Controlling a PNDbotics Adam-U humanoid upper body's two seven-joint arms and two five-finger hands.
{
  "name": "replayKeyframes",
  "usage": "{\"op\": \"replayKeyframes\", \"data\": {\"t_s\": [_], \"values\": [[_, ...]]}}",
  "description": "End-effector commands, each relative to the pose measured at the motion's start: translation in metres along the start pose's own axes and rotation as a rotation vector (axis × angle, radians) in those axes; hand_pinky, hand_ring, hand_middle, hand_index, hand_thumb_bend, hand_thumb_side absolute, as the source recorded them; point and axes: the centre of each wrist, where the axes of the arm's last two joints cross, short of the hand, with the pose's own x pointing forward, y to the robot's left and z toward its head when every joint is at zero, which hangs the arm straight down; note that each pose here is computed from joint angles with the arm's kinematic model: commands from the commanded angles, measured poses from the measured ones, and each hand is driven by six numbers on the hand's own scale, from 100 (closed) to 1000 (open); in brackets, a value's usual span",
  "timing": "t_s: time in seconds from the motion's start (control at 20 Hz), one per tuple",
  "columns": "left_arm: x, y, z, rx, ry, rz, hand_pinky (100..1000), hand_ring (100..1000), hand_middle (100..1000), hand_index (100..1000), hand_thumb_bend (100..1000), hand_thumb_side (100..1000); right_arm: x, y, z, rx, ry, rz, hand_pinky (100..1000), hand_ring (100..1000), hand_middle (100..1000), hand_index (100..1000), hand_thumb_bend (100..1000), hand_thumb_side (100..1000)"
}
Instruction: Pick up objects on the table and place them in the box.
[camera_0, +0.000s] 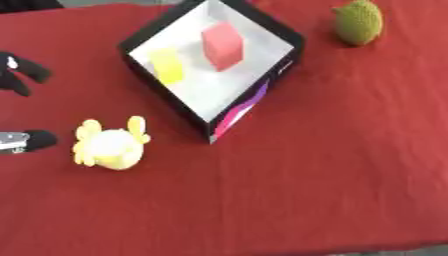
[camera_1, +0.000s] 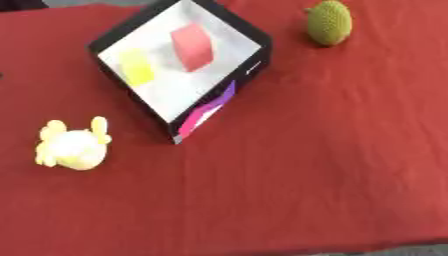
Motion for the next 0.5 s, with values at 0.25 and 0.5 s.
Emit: {"op": "replayKeyframes", "data": {"t_s": [0.25,0.5], "values": [[0.024,-0.001,-0.015,-0.057,-0.024,-0.017,846,750,793,886,574,523,0.004,-0.005,-0.002,-0.008,-0.012,0.027,949,775,757,841,100,547],[0.031,-0.004,-0.032,-0.062,-0.020,-0.034,849,762,803,883,563,432,0.000,-0.004,-0.001,-0.013,-0.004,0.020,950,774,755,840,100,552]]}}
